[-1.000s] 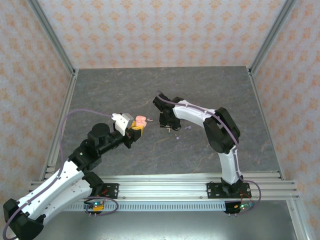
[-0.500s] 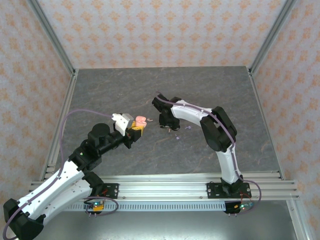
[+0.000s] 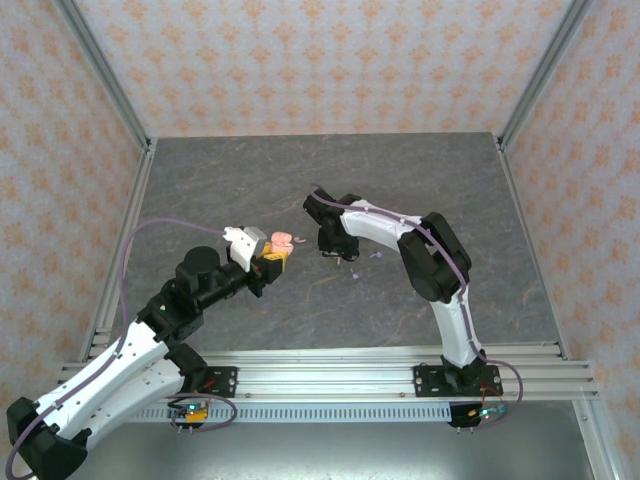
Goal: Insert the wireless bluetooth earbuds into the charging case
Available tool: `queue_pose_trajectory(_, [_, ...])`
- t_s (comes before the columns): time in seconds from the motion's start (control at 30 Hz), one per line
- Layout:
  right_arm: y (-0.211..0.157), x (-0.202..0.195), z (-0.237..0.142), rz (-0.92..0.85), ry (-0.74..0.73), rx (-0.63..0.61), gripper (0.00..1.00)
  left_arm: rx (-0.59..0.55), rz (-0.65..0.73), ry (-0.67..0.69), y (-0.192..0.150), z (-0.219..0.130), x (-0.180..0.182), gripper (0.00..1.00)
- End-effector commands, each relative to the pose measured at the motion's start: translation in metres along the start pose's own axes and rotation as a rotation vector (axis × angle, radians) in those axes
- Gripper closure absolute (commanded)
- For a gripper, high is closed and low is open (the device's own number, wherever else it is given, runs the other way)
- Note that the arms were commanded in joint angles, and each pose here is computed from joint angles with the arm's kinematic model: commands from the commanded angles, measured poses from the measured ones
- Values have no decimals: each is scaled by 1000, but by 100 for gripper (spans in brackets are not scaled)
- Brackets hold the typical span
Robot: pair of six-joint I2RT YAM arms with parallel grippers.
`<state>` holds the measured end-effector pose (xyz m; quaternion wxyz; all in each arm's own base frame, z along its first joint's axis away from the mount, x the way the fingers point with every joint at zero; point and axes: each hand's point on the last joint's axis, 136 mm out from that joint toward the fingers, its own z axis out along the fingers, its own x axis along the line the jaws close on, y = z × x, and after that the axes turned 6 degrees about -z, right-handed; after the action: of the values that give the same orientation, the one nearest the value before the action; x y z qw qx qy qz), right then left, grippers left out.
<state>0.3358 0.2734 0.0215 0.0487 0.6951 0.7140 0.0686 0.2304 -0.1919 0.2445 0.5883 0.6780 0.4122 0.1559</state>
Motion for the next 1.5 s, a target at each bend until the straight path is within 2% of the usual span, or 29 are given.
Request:
queue_pose_trajectory(0.0, [-2,-4,5,2,-35,12,72,-35,-3,5,7,-2,0,73])
queue_pose_trajectory(0.23, [-3,-4,2,-35,-23,8,79,-28,-7,8,5,-2,1,73])
queue_pose_trajectory(0.47, [3,-11,-6,-55,11,-23,79,-11,-76,4,-2,6,2,72])
queue_pose_trajectory(0.93, [17,-15,-28,-9,197,-122,79,120,-194,39,-38,47,16,72])
queue_pose_trajectory(1.27, [23,-13,-61,-2,273,-215,80,180,-253,77,-59,62,26,72])
queue_pose_trajectory(1.47, [24,-8,-85,-10,341,-257,80,198,-292,47,-67,76,25,72])
